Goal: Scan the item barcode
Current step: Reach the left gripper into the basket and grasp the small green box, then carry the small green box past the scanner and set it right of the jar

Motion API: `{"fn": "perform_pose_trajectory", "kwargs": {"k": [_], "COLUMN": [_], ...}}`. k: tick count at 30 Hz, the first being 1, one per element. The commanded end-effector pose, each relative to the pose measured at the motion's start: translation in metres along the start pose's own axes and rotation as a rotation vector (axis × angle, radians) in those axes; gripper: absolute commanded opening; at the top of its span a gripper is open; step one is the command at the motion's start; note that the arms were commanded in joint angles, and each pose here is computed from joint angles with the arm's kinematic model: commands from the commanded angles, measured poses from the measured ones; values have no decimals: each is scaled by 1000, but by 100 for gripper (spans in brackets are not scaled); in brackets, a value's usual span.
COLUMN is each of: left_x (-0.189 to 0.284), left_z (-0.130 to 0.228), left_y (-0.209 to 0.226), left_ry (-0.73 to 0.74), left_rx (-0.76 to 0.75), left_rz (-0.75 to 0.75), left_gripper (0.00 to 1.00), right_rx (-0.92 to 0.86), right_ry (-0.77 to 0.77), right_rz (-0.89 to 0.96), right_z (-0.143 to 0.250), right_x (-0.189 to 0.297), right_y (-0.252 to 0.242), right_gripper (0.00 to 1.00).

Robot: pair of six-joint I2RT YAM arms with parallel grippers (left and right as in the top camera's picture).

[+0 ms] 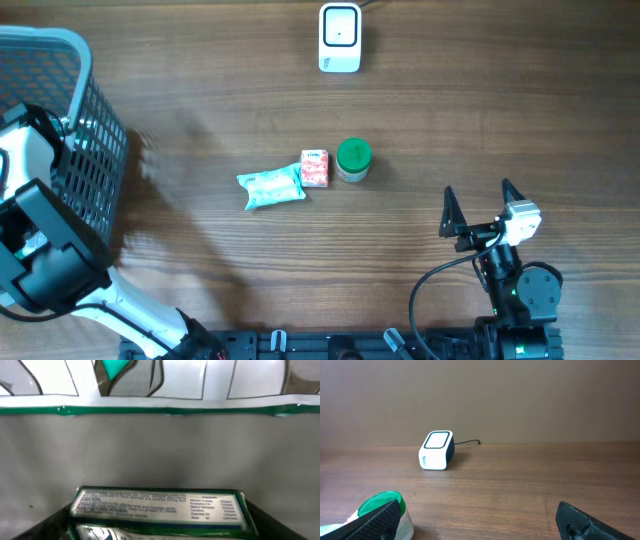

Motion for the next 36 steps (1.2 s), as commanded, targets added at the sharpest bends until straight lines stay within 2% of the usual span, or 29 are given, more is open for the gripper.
{"fn": "perform_pose_trajectory", "kwargs": {"k": [1,4,6,9,14,16,20,23,25,29,32,36], "left_x": [-36,-35,-31,-8,67,112,190,229,268,312,332,335], "left_z": [13,13,10,4,-10,-16,-21,-14,2,44,91,153], "left_y": [13,12,11,5,-3,-1,20,37,56,80,84,61], "left_ry": [71,64,51,21,-90,-156,-268,-327,-380,-366,-315,-221], "left_rx": [-27,-27,-28,-49,-75,-71,-20,1,4,-65,-206,-442], "left_rz": [-128,-125,-125,-114,-14,65,194,261,353,575,708,764], "left_gripper": [54,53,59,62,66,67,68,68,68,67,67,67], "right_rx": [11,10,11,10,10,10,10,10,10,10,10,10], "right_ry": [-12,-12,-12,-12,-12,-12,-12,-12,-12,-12,-12,-12], "right_rz": [10,10,10,10,10,10,10,10,10,10,10,10], "right_z": [-1,-1,-1,-1,-1,-1,-1,-1,-1,-1,-1,-1], "right_x": [0,0,0,0,0,0,0,0,0,0,0,0], "right_y": [0,0,0,0,0,0,0,0,0,0,0,0], "right_gripper": [100,100,100,100,100,100,100,100,100,100,100,100]}}
Point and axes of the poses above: each gripper's point midway between its finger pads, its own x axis back along the fingers, its own y axis along the line the jaws close on, z = x × y, the point moved 10 cm from there along x, back along the fingers, and after that the axes turned 5 degrees about x, right-handed, at the moved point
